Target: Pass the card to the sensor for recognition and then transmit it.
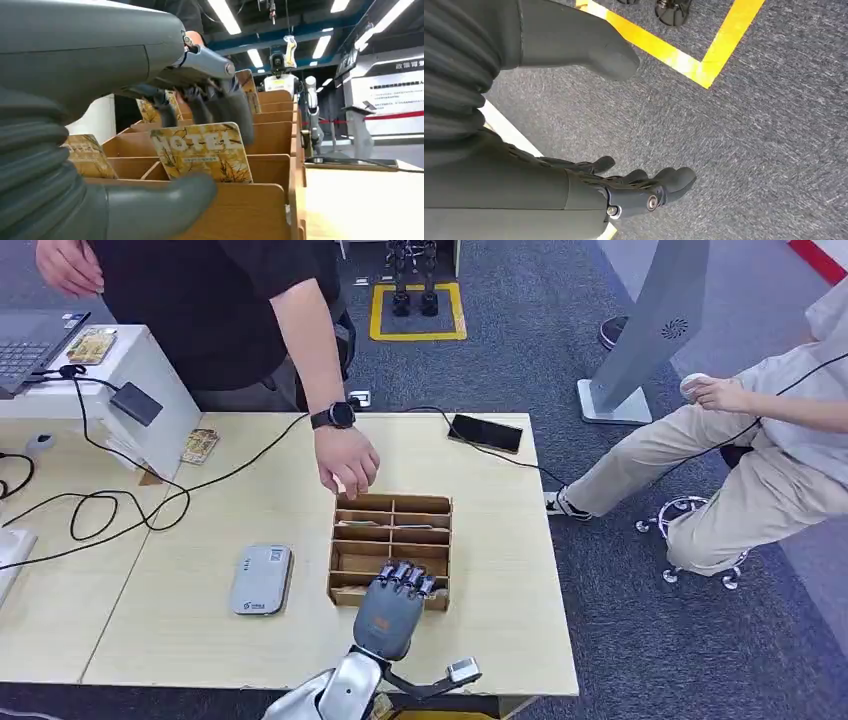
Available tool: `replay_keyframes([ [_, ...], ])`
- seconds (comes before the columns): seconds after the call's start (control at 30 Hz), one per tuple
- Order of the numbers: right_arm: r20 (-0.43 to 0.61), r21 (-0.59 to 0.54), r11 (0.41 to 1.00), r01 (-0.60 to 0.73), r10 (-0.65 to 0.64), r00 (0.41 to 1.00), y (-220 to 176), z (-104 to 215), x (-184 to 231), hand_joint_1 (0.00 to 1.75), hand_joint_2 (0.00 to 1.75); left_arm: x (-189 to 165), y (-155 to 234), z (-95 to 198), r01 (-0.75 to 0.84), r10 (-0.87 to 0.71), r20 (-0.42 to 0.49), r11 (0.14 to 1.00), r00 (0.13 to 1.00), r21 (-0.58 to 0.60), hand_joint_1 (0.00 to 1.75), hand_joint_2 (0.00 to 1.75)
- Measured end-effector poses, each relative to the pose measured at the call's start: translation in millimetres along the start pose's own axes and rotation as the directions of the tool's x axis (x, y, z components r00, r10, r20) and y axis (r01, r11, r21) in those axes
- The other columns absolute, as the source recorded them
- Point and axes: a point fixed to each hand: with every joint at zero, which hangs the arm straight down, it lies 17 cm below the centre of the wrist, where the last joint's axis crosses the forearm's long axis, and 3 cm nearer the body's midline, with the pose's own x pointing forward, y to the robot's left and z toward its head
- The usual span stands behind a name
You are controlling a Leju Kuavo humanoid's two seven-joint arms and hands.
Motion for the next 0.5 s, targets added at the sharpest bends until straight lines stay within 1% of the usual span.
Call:
replay_keyframes([
  [0.1, 0.000, 0.000, 1.000, 0.000, 0.000, 1.000, -0.1, -0.1, 0.0, 0.00, 1.75, -2.8, -0.8, -1.0, -0.001, 0.001, -0.013, 1.000, 1.000, -0.003, 1.75, 1.75],
  [0.33, -0.005, 0.004, 1.000, 0.001, -0.001, 1.000, 1.7, 0.5, 0.3, 0.00, 1.75, -18.2, -1.5, -5.1, 0.003, -0.003, -0.093, 1.000, 0.996, -0.006, 1.75, 1.75],
  [0.5, 0.000, 0.011, 1.000, 0.000, 0.000, 1.000, 3.6, 1.1, 1.5, 0.00, 1.75, -19.2, -4.0, -6.0, 0.008, -0.010, -0.097, 1.000, 0.995, -0.013, 1.75, 1.75],
])
